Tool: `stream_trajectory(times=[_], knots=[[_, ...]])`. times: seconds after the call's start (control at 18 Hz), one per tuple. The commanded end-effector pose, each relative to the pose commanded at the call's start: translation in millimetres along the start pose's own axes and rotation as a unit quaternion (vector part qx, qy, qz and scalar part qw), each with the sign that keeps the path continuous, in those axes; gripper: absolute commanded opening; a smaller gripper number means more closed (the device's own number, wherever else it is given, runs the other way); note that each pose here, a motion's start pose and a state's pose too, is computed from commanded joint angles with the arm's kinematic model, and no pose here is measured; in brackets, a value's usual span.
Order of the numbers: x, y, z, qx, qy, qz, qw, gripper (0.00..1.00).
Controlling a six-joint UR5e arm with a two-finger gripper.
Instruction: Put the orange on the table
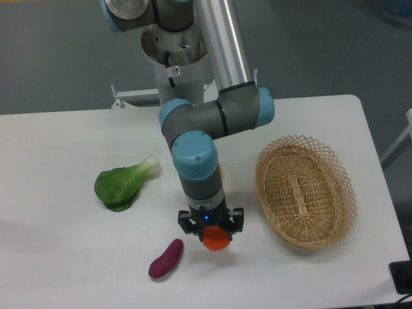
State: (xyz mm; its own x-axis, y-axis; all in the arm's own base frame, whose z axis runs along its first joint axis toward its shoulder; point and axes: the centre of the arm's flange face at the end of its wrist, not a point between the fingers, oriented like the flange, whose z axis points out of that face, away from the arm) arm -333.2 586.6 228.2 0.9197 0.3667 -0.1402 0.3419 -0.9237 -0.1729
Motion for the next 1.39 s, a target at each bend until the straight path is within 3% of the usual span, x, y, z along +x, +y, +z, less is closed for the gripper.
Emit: stream_trajectory(times=[0.33, 0.56, 0.61, 0.72, 1.11, 1.39], knots=[[3.0, 5.2, 4.4, -0.006, 0.001, 0.005, 1.0000, 0.70], [2.8, 5.2, 4.4, -0.006, 0.000, 0.007, 1.0000, 0.71], [3.0, 5.7, 4.9, -0.007, 0.000, 0.008, 0.9999, 0.76], [2.3, 4.6, 2.8, -0.005, -0.001, 0.009, 0.9999, 1.00], [-11.2, -15.1, -39.6, 0.035, -0.016, 0.012, 0.9992, 1.00], [-36.0, -8.2, -79.1, 0.052, -0.030, 0.095, 0.9936, 1.00]])
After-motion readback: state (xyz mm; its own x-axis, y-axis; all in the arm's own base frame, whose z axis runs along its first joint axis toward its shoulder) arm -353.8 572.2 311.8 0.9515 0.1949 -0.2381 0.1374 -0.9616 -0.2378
